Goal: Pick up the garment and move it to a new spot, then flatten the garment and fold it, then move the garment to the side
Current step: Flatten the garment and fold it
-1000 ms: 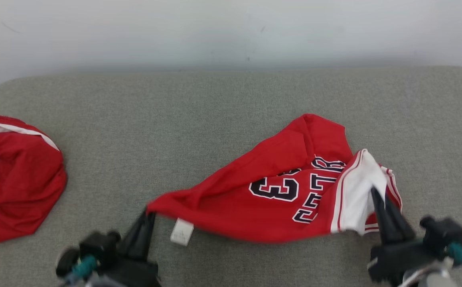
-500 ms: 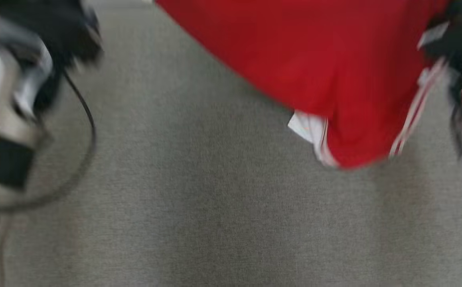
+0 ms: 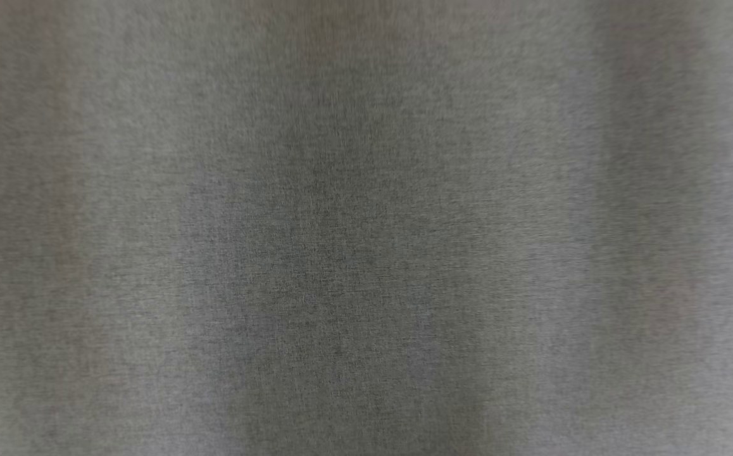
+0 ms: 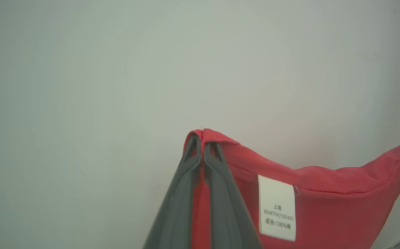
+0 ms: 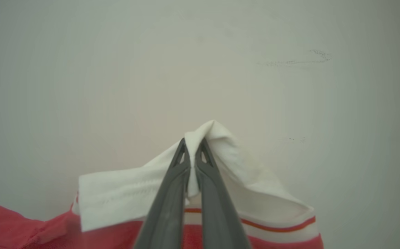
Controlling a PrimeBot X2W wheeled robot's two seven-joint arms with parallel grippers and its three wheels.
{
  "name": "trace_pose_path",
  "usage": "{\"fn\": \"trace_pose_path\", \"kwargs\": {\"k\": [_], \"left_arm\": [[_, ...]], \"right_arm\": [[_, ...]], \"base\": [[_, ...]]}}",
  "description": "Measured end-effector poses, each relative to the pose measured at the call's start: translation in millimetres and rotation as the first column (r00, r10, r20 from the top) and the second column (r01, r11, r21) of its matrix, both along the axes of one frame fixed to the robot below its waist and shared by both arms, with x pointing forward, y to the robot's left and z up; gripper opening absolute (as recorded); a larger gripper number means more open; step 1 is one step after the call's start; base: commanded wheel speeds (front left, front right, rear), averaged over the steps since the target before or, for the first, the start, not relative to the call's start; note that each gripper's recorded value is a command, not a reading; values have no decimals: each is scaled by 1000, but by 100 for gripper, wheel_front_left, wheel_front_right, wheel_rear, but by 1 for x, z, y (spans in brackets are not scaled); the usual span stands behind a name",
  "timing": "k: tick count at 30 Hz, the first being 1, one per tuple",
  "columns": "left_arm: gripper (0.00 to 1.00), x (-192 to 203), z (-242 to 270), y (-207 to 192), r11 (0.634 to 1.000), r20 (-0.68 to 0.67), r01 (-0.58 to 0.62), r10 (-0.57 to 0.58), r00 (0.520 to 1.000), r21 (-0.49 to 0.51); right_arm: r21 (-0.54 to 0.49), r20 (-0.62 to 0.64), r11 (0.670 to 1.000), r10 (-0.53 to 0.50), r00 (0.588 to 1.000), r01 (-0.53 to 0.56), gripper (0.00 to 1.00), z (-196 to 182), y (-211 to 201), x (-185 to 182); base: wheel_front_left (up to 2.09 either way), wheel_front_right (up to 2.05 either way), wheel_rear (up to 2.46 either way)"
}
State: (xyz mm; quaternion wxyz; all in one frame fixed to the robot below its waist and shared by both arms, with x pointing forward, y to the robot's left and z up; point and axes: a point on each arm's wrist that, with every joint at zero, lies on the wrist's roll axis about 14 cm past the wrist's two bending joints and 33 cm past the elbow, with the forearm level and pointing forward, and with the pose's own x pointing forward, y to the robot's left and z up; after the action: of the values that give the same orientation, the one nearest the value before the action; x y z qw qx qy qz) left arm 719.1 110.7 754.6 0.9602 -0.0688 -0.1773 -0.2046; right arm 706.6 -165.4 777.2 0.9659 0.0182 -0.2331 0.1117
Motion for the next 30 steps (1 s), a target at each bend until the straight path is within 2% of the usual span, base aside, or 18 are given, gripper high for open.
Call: {"fn": "trace_pose_path", "kwargs": {"k": [3, 8, 22, 28, 30], "left_arm": [[0, 11, 15, 6, 999, 31, -22, 23, 999, -33], [0, 25, 20, 9, 998, 40, -53, 54, 998, -24], [0, 58, -39, 7, 997, -45, -74, 75, 996, 7], [0, 54, -55, 4, 998, -42, -56, 56, 998, -1], [0, 49, -63, 3, 999, -49, -43, 42, 998, -32]], "right_arm": [[-9, 10, 999, -31, 999, 32, 0, 8, -4, 14], [11, 2, 998, -61, 998, 61, 0, 9, -9, 33], [-29, -93, 995, -94, 991, 92, 0, -46, -10, 67], [-39, -113, 996, -80, 990, 76, 0, -63, -3, 69], [-39, -123, 998, -62, 990, 58, 0, -73, 3, 66]], "base": [[0, 0, 0], [0, 0, 0], [0, 0, 0], [0, 0, 0], [0, 0, 0]]}}
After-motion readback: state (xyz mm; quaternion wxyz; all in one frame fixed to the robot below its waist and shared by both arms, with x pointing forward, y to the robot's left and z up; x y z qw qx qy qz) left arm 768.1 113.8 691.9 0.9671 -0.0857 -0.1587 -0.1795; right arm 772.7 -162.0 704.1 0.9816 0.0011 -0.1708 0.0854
